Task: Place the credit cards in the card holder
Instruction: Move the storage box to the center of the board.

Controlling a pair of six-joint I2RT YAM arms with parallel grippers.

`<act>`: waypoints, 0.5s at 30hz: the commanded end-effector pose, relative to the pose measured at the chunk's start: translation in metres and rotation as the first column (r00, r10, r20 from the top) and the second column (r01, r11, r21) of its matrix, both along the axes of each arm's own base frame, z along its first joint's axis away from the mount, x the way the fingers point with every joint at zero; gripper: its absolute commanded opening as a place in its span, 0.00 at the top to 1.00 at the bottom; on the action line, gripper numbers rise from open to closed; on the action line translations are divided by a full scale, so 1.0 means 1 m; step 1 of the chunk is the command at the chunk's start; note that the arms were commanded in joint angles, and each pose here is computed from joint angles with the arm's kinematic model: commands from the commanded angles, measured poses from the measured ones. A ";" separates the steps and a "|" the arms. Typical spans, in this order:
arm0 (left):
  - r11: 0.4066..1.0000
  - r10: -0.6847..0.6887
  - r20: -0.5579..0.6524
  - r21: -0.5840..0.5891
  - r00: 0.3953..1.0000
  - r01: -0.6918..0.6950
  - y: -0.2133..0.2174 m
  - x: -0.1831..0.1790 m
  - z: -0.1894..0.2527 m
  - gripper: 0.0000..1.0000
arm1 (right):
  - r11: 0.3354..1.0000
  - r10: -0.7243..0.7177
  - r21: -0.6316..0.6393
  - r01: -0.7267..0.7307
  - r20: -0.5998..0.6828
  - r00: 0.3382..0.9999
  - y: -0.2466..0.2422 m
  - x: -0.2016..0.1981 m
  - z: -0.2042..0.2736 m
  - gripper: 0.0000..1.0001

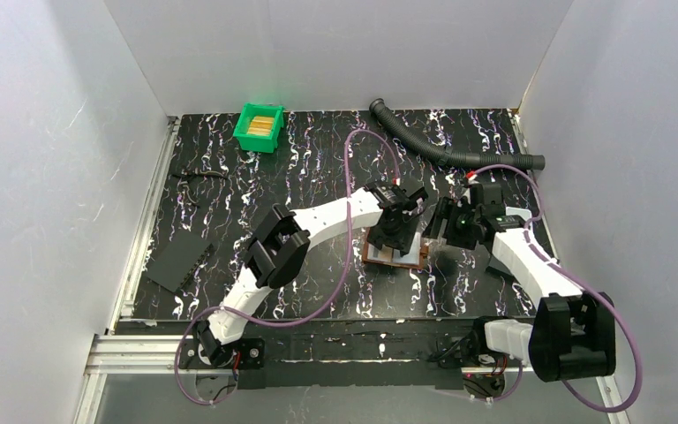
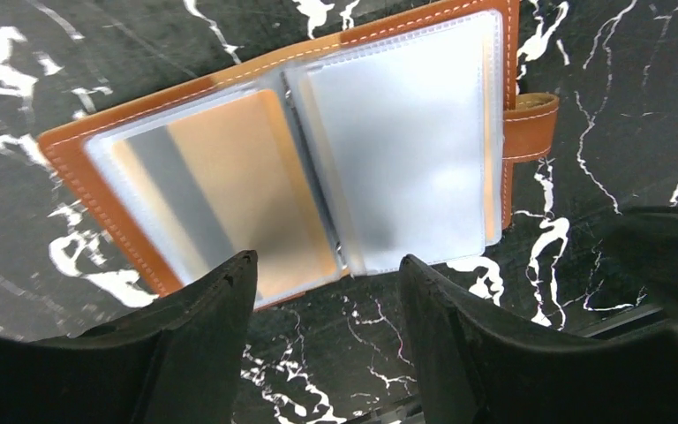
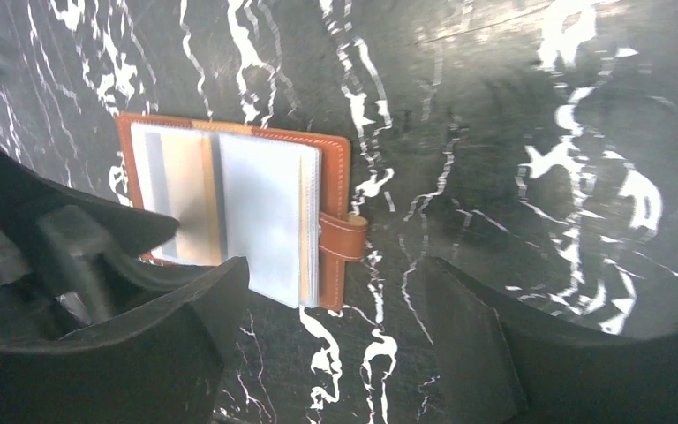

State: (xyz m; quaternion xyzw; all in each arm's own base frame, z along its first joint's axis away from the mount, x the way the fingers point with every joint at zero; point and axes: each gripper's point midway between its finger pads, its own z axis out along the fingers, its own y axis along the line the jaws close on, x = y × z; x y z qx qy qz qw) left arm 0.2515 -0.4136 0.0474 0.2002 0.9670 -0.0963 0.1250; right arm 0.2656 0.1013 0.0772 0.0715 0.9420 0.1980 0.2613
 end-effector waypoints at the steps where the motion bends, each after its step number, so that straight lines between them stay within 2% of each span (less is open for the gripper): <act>1: 0.998 -0.050 -0.087 -0.052 0.995 0.045 -0.015 -0.014 -0.012 0.43 | 0.990 -0.140 0.009 0.140 0.059 0.988 -0.026 0.013 0.020 0.22; 5: 0.996 -0.047 -0.117 -0.076 0.992 0.038 -0.018 -0.020 -0.020 0.47 | 0.994 -0.072 0.085 0.065 0.081 0.994 -0.017 0.016 0.027 0.37; 8: 0.995 -0.040 -0.081 -0.099 0.996 0.032 -0.015 -0.017 -0.007 0.47 | 0.965 0.065 0.243 -0.096 0.133 0.989 0.016 0.013 0.039 0.46; 10: 0.991 -0.046 -0.065 -0.126 0.997 0.038 -0.015 -0.016 0.008 0.47 | 0.941 0.116 0.300 -0.154 0.143 0.983 0.029 0.009 0.041 0.51; 15: 0.983 -0.045 -0.032 -0.181 0.998 0.038 -0.007 -0.014 0.043 0.43 | 0.912 0.195 0.337 -0.235 0.146 0.970 0.052 0.007 0.043 0.52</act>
